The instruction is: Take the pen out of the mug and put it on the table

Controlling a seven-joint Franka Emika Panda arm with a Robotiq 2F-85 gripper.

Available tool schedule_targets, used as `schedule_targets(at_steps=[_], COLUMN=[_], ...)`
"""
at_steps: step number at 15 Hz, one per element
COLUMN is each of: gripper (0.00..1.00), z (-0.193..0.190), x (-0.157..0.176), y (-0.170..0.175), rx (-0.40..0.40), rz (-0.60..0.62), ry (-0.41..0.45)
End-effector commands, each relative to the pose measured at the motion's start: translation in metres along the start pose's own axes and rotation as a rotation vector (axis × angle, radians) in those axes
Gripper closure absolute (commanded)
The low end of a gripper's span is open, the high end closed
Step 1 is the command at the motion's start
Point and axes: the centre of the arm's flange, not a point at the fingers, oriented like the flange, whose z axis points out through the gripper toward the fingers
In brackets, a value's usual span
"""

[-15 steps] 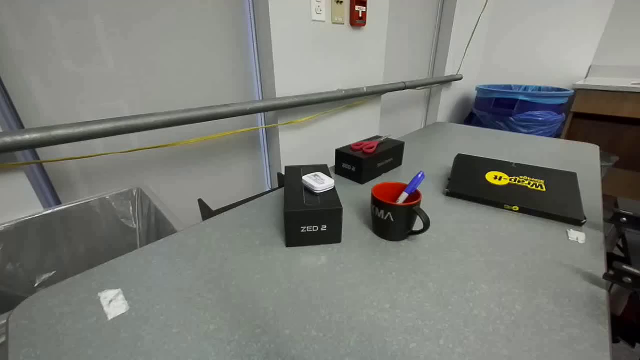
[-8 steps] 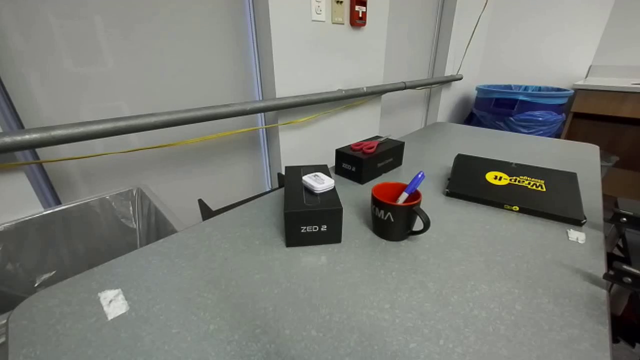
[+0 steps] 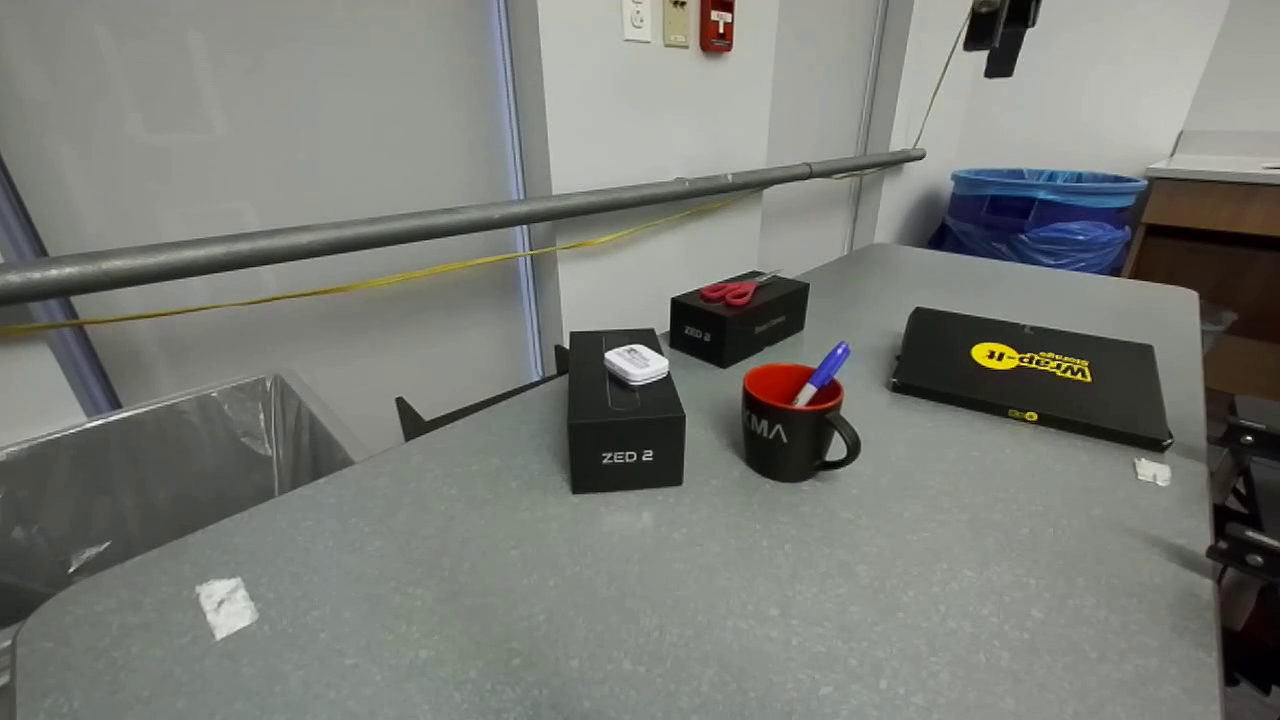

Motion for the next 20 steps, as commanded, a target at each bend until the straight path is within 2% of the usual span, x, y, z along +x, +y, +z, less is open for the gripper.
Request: schedule_targets(at_steps=[1, 2, 9, 15, 20], gripper=[0.00, 0.00, 0.00, 0.00, 0.00], z=[0.029, 0.024, 0.039, 0.141, 0.211], x=[0.014, 0.007, 0.018, 0.074, 0.098], y=[-0.026, -0.019, -0.028, -0.046, -0.067], rx=[0.043, 0.008, 0.020, 0.026, 0.072], rz=[-0.104, -0.056, -0.101, -0.066, -0.062], ry=[-0.073, -0.050, -0.074, -0.136, -0.187])
